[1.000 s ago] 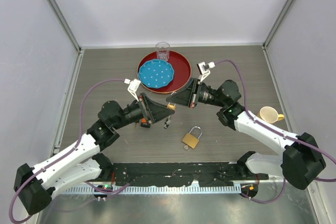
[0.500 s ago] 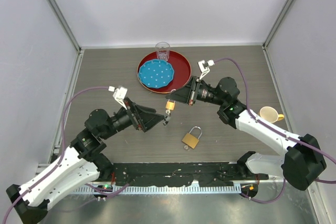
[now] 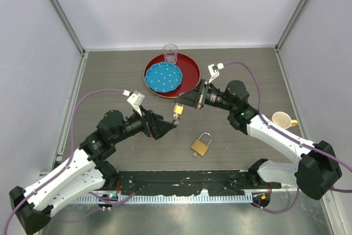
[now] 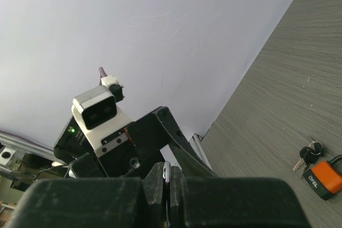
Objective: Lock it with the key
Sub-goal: Lock the lock.
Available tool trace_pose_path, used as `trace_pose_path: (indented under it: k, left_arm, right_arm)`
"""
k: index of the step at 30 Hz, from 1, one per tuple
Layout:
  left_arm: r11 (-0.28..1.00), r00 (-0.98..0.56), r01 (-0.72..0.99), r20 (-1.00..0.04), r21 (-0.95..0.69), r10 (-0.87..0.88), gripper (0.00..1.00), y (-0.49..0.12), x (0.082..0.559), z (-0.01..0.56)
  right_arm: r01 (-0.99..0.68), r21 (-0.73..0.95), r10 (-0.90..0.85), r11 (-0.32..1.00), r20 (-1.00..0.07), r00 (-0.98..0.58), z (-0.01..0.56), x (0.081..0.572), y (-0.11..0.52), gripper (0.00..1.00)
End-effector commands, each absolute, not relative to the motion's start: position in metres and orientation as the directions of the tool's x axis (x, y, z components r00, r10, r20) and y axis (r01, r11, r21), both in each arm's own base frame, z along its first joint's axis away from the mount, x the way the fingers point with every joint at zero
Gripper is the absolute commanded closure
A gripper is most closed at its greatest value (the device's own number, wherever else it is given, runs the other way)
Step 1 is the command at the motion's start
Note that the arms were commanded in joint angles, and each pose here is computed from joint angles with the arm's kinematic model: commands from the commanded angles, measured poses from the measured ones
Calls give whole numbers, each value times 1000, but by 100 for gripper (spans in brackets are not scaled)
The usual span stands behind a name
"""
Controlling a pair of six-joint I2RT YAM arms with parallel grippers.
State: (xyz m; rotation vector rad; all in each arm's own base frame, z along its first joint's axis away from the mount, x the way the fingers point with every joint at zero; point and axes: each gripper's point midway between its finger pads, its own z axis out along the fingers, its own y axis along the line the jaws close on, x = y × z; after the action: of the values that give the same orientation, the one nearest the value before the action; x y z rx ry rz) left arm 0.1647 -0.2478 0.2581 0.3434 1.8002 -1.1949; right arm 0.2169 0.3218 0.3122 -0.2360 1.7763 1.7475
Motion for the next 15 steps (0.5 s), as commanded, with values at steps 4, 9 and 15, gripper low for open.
trace_pose_path:
  k: [4, 9, 15]
  left_arm:
    - [455, -498, 706, -837, -542, -225, 12, -265, 169, 267]
    - [414, -481, 724, -834, -552, -271, 12, -270, 169, 272]
    - [413, -488, 723, -833, -554, -262, 14, -273, 169, 266]
  right_arm:
    - [-580, 813, 333, 58, -563, -756, 344, 218, 324, 98]
    - [-587, 809, 333, 26, -560, -759, 347, 216, 325, 98]
    - [-577, 817, 327, 17, -550, -769, 344, 217, 327, 98]
